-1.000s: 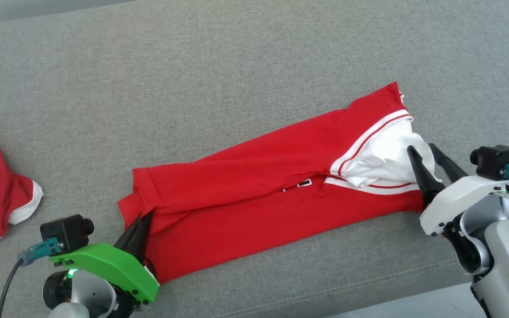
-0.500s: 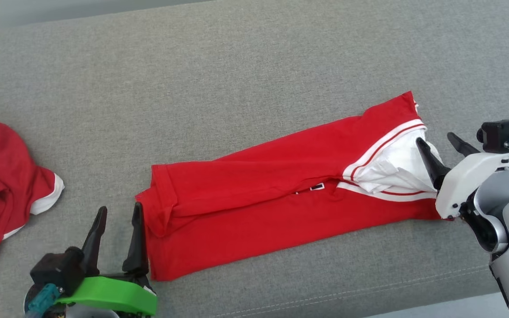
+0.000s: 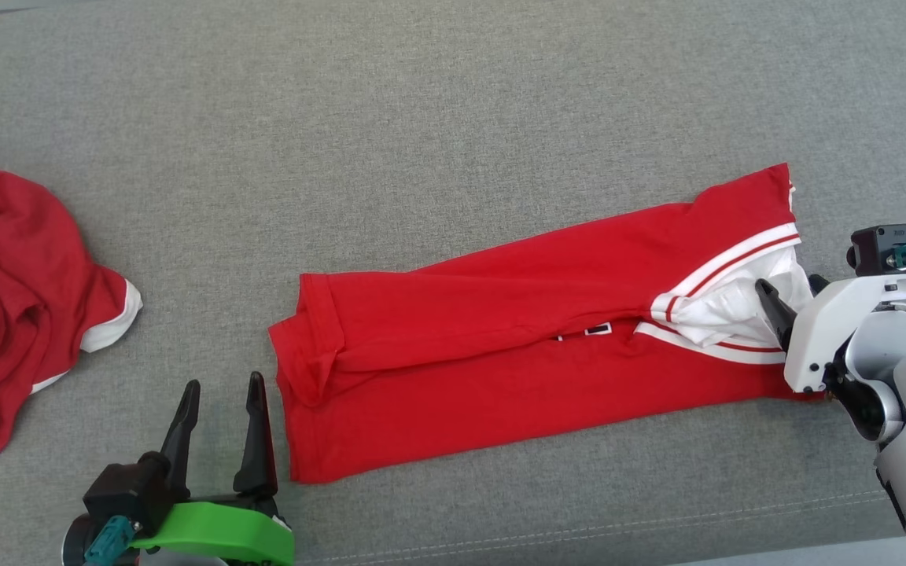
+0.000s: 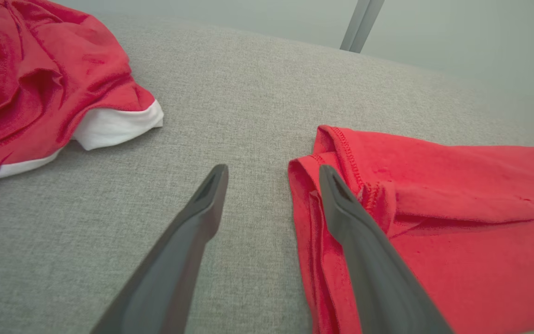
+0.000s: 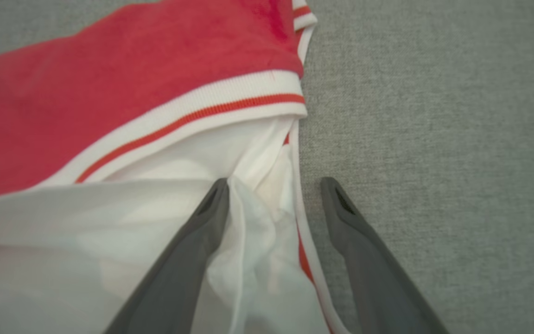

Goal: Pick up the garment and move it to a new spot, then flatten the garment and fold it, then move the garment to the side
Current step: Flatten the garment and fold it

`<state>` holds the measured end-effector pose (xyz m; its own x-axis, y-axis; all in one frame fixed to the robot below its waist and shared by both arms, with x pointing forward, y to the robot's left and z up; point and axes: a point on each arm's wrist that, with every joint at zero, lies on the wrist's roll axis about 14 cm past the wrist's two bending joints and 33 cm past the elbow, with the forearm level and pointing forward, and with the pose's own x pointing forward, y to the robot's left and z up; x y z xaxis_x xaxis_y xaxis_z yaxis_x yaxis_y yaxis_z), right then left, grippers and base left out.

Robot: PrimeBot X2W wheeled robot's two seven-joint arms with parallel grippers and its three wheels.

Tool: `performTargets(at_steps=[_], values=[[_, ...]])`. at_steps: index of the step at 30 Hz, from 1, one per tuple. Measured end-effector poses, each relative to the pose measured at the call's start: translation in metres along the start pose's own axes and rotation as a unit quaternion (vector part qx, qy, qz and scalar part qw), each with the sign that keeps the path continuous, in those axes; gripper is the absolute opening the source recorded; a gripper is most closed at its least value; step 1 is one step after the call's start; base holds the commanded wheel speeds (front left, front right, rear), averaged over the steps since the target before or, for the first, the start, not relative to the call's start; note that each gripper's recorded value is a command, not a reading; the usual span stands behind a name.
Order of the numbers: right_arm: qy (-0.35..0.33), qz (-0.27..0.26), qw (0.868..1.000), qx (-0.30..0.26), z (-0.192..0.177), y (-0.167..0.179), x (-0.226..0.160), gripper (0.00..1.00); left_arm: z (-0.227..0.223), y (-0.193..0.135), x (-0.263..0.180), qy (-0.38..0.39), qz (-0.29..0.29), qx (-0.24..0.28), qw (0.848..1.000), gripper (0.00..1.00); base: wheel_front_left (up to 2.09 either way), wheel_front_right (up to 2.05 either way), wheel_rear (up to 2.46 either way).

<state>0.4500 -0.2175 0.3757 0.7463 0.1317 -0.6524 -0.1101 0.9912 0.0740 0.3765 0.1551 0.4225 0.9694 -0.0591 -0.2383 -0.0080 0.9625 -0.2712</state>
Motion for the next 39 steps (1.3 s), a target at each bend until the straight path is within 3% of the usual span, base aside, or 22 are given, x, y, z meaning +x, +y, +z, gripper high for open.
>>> performTargets(at_steps=[1,2,8,13,14,19,22,25,31,35,39], values=[[0.006,0.002,1.0,0.007,-0.001,0.0,0.001,0.12,-0.001,0.0,0.0,0.001,-0.001,-0.001,1.0,1.0,0.0,0.0,0.0],[0.009,0.006,1.0,0.017,-0.002,0.001,0.002,0.0,-0.001,-0.001,0.0,0.0,-0.001,-0.002,1.0,1.0,0.0,0.0,0.0],[0.0,0.005,0.998,0.061,0.001,-0.012,-0.004,0.0,0.001,0.001,-0.001,-0.011,-0.001,0.012,1.0,1.0,0.0,0.0,0.0],[-0.013,-0.078,0.993,0.09,0.003,-0.084,-0.03,0.0,0.0,0.0,-0.006,-0.015,-0.005,0.014,1.0,1.0,0.0,0.0,0.0],[-0.013,-0.078,0.993,0.09,0.003,-0.084,-0.03,0.0,0.0,0.0,-0.006,-0.015,-0.005,0.014,1.0,1.0,0.0,0.0,0.0],[-0.06,-0.176,0.976,0.111,0.024,-0.163,-0.073,0.0,-0.002,-0.004,-0.011,-0.016,-0.021,0.015,1.0,1.0,0.0,0.0,0.0],[-0.091,-0.196,0.971,0.098,0.043,-0.178,-0.088,0.0,0.001,-0.003,-0.014,-0.024,-0.018,0.012,0.999,1.0,0.0,0.0,0.0],[-0.131,-0.158,0.976,0.071,0.073,-0.151,-0.087,0.0,0.006,-0.003,-0.019,-0.035,-0.016,0.006,0.999,1.0,0.0,0.0,0.0],[-0.2,-0.003,0.98,-0.017,0.117,-0.026,-0.086,0.0,0.002,-0.001,-0.029,-0.034,-0.01,-0.001,0.999,1.0,0.0,0.0,0.0],[-0.18,0.1,0.977,-0.049,0.096,0.06,-0.086,0.0,0.001,-0.006,-0.026,-0.032,-0.017,0.005,0.999,1.0,0.0,0.0,0.0],[-0.155,0.148,0.975,-0.058,0.072,0.106,-0.079,0.0,-0.005,-0.009,-0.02,-0.023,-0.022,0.01,0.999,1.0,0.0,0.0,0.0]])
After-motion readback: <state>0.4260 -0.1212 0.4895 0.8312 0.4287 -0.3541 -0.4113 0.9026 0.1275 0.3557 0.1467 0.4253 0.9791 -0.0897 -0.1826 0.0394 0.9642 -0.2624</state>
